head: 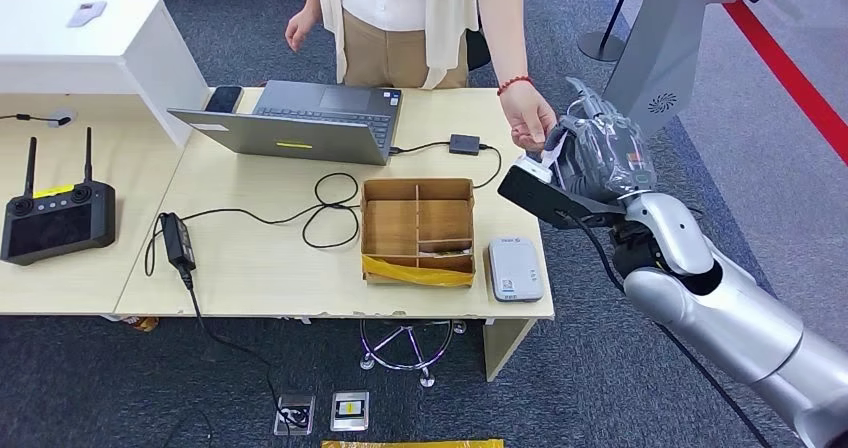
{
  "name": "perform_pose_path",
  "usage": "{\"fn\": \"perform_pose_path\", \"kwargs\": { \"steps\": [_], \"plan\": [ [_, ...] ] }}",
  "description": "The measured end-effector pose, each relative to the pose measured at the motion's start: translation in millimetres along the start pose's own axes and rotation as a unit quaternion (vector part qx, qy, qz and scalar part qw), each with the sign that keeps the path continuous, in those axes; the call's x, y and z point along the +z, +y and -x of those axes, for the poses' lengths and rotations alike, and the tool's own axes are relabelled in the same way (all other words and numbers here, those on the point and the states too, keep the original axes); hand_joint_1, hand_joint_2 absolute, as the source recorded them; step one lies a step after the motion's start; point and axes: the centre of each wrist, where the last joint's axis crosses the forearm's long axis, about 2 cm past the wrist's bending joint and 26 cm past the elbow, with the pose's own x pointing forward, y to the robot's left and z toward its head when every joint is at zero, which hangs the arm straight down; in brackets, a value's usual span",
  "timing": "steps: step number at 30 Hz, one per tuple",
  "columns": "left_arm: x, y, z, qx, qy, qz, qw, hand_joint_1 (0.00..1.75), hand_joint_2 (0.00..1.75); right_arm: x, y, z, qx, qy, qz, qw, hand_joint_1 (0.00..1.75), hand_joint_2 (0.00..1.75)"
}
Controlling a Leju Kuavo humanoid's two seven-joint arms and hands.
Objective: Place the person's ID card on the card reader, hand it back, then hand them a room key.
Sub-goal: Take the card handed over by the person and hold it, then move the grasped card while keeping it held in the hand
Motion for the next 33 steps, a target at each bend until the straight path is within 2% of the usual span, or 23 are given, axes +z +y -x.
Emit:
{"fn": "perform_pose_path", "kwargs": {
  "steps": [23,33],
  "plan": [
    [0.0,0.3,0.1,-0.004,-0.001,0.001,1.0,0.0,0.0,-0.1,4.9,6.9,-0.003,0.018,-0.005,1.0,1.75,1.75],
    [-0.5,-0.9,-2.3,-0.014,-0.002,0.004,1.0,0.0,0.0,11.3,32.4,13.6,-0.001,0.03,-0.058,0.998,1.75,1.75]
  ]
}}
